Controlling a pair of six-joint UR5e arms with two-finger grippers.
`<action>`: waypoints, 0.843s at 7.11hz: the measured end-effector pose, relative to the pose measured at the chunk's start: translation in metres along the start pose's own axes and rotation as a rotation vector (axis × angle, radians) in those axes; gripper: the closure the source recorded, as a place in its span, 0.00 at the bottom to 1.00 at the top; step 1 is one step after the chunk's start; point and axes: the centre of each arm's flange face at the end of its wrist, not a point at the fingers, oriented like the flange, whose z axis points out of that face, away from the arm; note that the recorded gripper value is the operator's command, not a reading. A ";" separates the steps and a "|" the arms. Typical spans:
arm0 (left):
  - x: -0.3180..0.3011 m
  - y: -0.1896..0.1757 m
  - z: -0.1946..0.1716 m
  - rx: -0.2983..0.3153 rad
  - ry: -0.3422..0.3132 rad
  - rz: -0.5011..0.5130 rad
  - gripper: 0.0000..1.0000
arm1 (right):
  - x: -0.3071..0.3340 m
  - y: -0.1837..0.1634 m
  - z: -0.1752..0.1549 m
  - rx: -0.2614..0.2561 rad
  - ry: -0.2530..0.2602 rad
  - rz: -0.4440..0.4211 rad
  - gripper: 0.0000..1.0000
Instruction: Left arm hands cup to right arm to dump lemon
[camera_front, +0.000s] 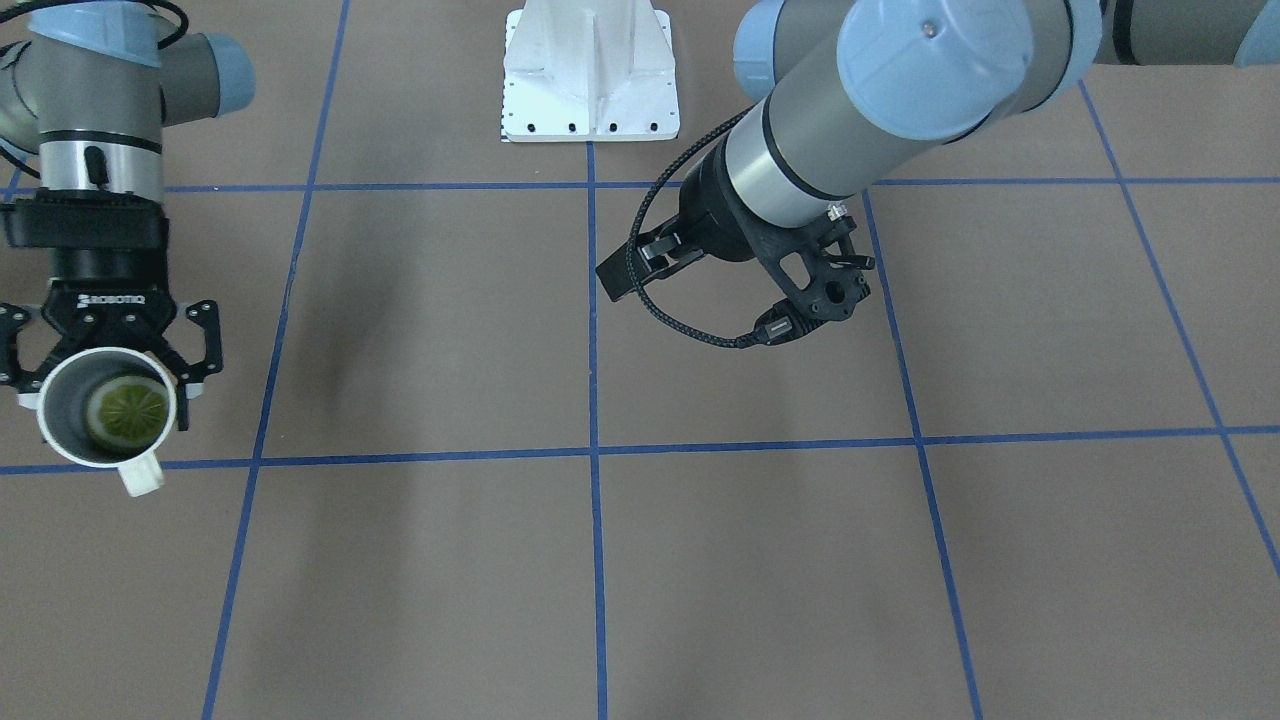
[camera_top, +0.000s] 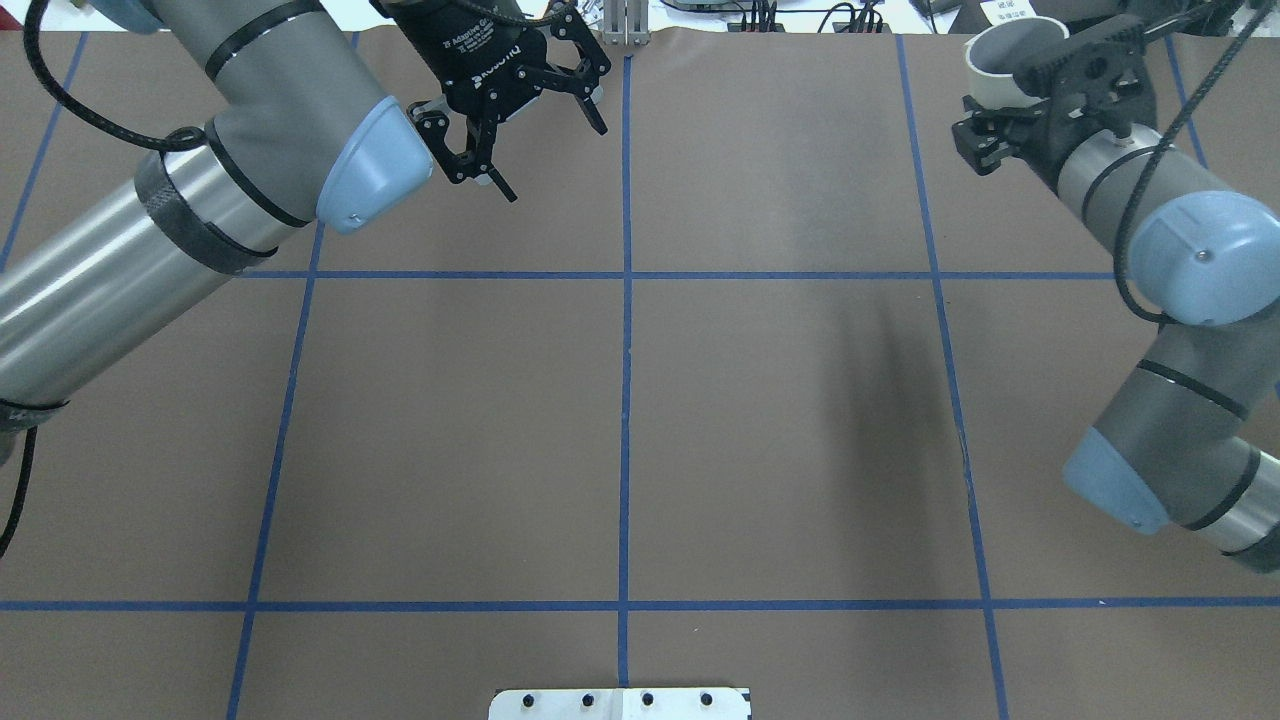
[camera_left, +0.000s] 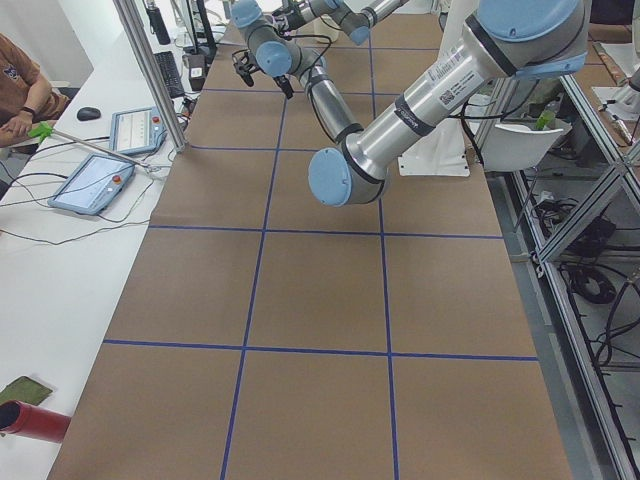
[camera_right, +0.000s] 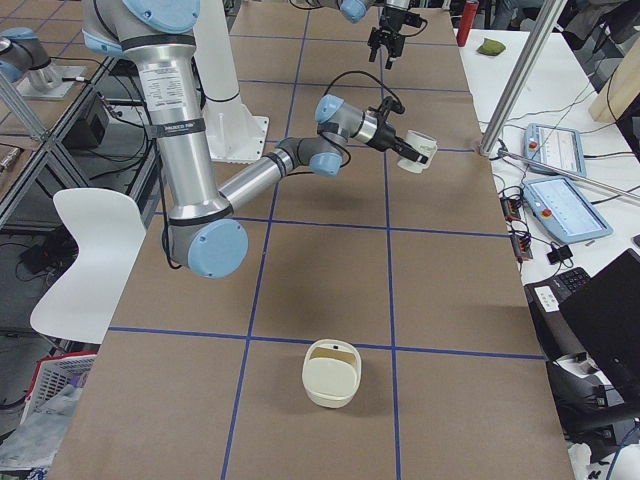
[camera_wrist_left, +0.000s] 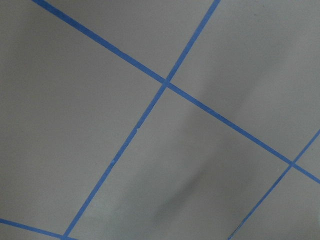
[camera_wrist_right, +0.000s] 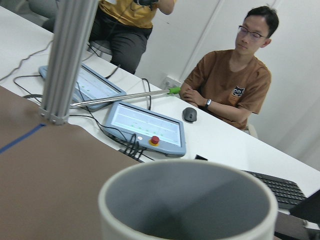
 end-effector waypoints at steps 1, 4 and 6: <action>0.000 -0.001 0.000 0.002 0.000 -0.001 0.00 | 0.045 0.024 -0.008 0.020 0.010 0.028 0.88; -0.001 -0.004 -0.006 0.009 0.005 -0.004 0.00 | 0.166 0.100 -0.065 0.052 -0.049 0.115 0.88; -0.001 -0.007 -0.012 0.016 0.011 -0.006 0.00 | 0.225 0.135 -0.094 0.060 -0.078 0.228 0.88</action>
